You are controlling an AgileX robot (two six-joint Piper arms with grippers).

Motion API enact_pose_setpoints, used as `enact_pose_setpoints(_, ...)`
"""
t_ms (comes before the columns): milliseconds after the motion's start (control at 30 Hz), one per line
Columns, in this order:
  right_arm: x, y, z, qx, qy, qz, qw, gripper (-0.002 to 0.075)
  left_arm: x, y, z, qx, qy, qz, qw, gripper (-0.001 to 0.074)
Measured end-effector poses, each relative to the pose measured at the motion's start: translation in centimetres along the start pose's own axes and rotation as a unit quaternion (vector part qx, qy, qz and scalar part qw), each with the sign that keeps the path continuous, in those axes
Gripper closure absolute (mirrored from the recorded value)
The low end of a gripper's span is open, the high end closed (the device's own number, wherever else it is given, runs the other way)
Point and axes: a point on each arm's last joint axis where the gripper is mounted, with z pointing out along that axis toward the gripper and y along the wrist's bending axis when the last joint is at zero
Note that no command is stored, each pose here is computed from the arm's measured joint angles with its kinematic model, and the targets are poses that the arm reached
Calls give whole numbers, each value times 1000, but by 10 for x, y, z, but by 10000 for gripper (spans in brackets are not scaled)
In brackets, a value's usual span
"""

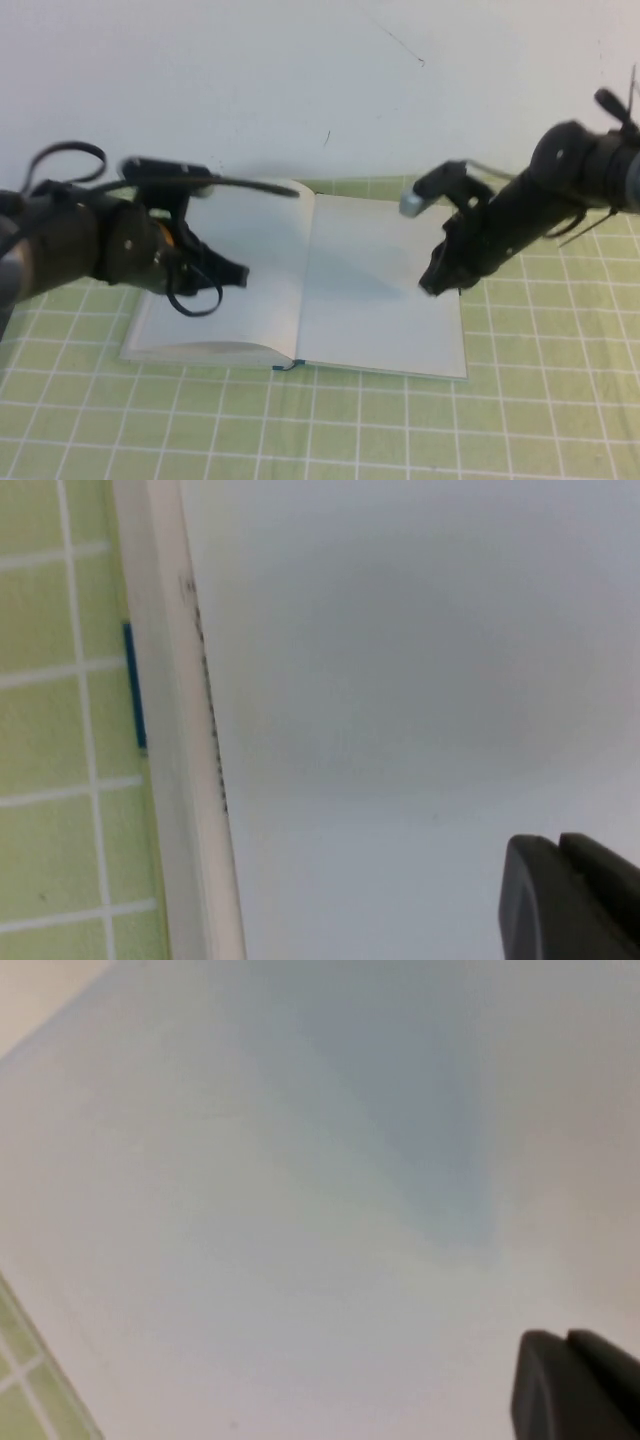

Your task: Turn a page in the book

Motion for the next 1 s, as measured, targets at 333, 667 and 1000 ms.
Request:
enact_pose_setpoints(333,-49,20,-146,184,-79,-54,978,721,-32,-1,-140,22,-197,0,980,738)
enact_pose_setpoints(667,-26,57,-269,356,-106,-19,928,721,-3,7,-260,20,-349,27,937,738)
enact_pose_setpoints(1000,48,113,-303,378,-221,-11,899,721,84,16,-274,29,-421,34,906,738)
